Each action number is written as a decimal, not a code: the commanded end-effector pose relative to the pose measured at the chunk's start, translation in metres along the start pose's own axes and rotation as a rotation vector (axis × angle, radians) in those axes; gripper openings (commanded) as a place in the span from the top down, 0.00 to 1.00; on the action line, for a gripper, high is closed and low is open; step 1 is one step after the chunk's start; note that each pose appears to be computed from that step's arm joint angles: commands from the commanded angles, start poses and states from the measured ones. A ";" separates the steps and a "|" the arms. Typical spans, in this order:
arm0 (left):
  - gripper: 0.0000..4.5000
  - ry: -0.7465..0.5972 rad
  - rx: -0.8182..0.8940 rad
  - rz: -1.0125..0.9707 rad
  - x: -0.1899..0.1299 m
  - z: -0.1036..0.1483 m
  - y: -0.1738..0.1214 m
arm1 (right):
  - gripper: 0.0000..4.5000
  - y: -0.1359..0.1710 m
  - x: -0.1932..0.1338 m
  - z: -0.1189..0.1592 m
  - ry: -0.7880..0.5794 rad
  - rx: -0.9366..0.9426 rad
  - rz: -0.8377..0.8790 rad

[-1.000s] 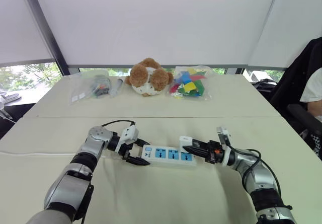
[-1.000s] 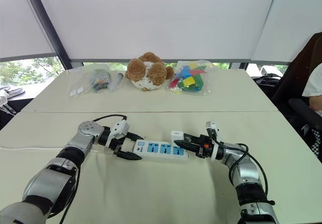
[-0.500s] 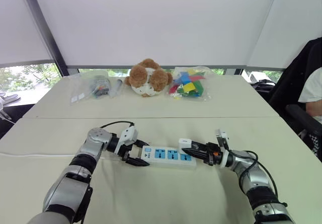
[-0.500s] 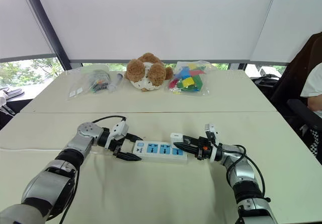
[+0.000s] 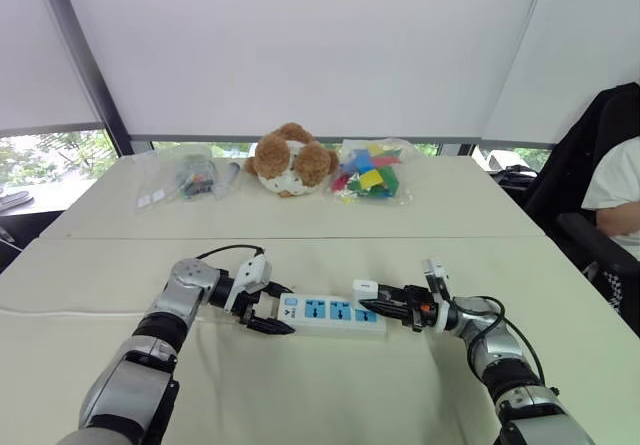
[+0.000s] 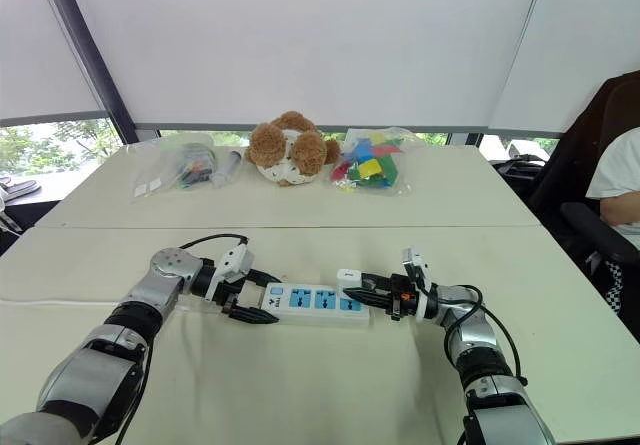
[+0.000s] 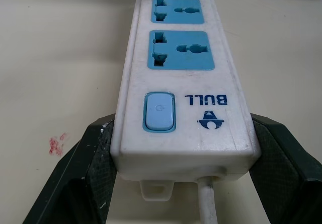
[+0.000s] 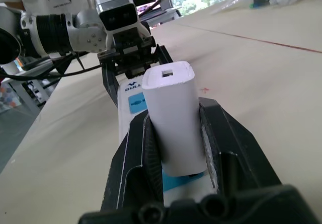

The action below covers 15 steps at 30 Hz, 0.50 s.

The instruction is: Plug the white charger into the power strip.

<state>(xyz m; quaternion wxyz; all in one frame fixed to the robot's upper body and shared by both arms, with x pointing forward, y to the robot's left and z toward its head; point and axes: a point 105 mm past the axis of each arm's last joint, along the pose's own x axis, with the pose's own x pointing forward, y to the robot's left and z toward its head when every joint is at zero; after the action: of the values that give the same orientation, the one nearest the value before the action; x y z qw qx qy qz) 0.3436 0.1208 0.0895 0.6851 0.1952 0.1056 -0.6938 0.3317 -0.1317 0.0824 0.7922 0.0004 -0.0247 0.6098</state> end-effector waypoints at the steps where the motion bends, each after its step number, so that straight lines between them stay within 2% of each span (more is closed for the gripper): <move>1: 0.33 0.001 0.050 -0.045 -0.007 0.007 -0.006 | 0.85 0.029 -0.023 -0.076 0.235 0.234 -0.021; 11: 0.33 0.001 0.050 -0.039 -0.012 0.008 -0.011 | 0.85 0.036 -0.024 -0.089 0.293 0.333 0.023; 15: 0.33 -0.007 0.046 -0.030 -0.017 0.010 -0.014 | 0.85 0.048 -0.024 -0.104 0.320 0.349 0.026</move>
<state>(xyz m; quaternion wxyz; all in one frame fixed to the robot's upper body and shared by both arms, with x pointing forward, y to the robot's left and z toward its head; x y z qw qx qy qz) 0.3345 0.1307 0.0848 0.6951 0.1889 0.1203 -0.6831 0.3317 -0.1226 0.0730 0.7810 0.0181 -0.0053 0.6242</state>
